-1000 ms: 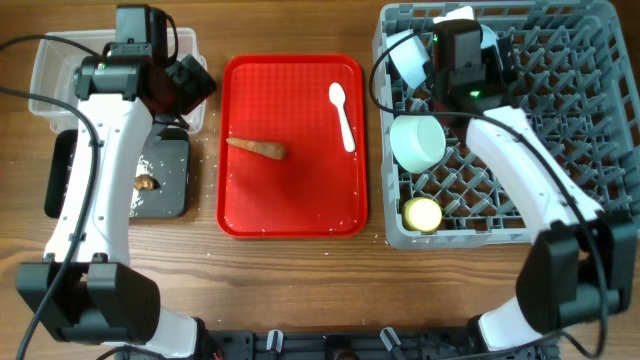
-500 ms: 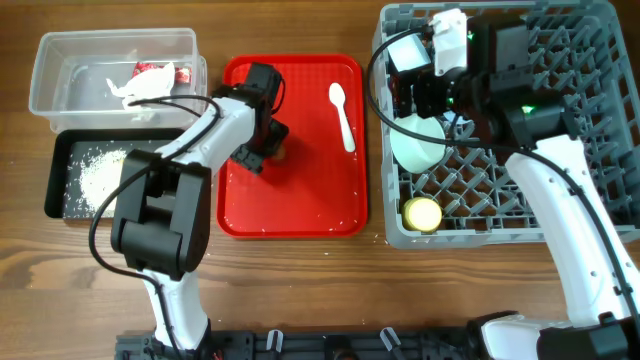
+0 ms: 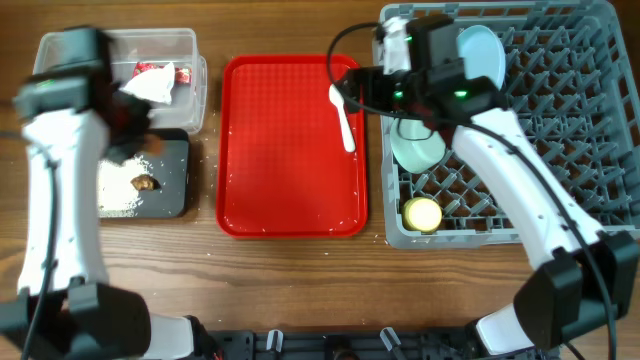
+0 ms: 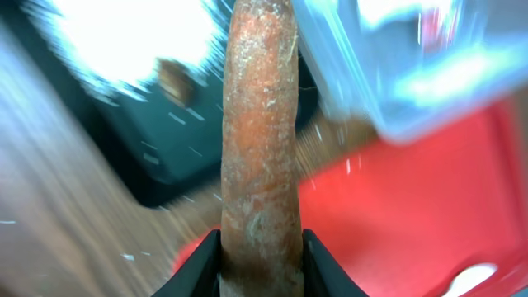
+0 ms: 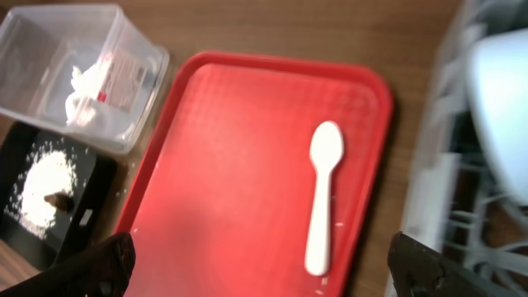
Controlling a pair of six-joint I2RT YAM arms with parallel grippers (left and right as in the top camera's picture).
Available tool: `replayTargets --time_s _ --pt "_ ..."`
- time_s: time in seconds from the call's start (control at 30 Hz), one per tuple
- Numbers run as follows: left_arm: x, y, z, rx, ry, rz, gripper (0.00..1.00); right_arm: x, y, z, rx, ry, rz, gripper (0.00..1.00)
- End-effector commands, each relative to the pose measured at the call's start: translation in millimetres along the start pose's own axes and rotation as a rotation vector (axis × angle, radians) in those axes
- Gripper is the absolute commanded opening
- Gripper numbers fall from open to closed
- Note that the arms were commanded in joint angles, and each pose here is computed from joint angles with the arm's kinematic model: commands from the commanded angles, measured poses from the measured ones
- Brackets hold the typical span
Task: Sort waste into correct bins and load items into the dishwasher rack
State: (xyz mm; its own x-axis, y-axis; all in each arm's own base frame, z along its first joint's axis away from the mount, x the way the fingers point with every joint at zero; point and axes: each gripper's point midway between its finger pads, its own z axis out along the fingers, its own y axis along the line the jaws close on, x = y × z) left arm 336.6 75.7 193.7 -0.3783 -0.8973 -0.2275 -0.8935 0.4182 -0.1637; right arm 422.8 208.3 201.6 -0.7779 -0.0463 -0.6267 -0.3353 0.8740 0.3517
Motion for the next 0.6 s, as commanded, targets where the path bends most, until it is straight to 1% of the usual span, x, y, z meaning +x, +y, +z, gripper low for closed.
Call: replayTargets --time_s 0.0,0.03,0.07,0.13,0.17,0.2,0.27,0.33,0.4,0.43,0.47,0.5,0.57 --pt "-45.7 50.7 33.4 -0.109 0.016 -0.154 0.24 1.5 -5.6 17.1 0.199 -0.041 0.006 1.00" --pt "-53.3 59.5 41.1 -0.123 0.017 -0.186 0.24 3.5 -9.5 21.5 0.247 -0.044 -0.005 1.00" --pt "-65.3 72.7 57.6 -0.145 0.019 -0.235 0.26 8.3 -15.2 32.6 0.289 -0.034 -0.015 1.00" --pt "-70.1 84.2 78.2 -0.178 0.040 -0.267 0.31 16.8 -22.9 52.1 0.308 -0.002 -0.050 1.00" --pt "-69.4 88.4 92.7 -0.207 0.065 -0.272 0.44 21.2 -26.8 64.3 0.311 0.015 -0.079 1.00" --pt "-67.8 89.6 102.8 -0.224 0.083 -0.271 0.60 25.7 -30.5 75.7 0.314 0.028 -0.092 1.00" --pt "-65.7 91.2 111.7 -0.242 0.101 -0.269 0.72 38.2 -37.4 93.0 0.320 0.066 -0.096 1.00" --pt "-73.4 87.5 101.9 -0.219 0.077 -0.275 0.74 52.8 -45.7 109.8 0.330 0.111 -0.116 1.00" --pt "-85.7 76.7 74.0 -0.169 0.028 -0.275 0.74 60.9 -50.0 121.8 0.330 0.133 -0.136 0.98" --pt "-91.3 67.9 55.7 -0.130 -0.004 -0.247 0.74 63.6 -50.2 127.1 0.320 0.138 -0.142 0.95" --pt "-92.6 53.3 35.1 -0.076 -0.042 -0.175 0.74 66.1 -47.6 131.9 0.295 0.148 -0.164 0.88" --pt "-89.5 45.5 25.9 -0.050 -0.056 -0.145 0.73 67.9 -46.5 135.8 0.281 0.151 -0.171 0.84" --pt "-69.6 19.6 6.5 0.007 -0.078 -0.018 0.72 73.1 -49.0 144.0 0.277 0.163 -0.191 0.77"
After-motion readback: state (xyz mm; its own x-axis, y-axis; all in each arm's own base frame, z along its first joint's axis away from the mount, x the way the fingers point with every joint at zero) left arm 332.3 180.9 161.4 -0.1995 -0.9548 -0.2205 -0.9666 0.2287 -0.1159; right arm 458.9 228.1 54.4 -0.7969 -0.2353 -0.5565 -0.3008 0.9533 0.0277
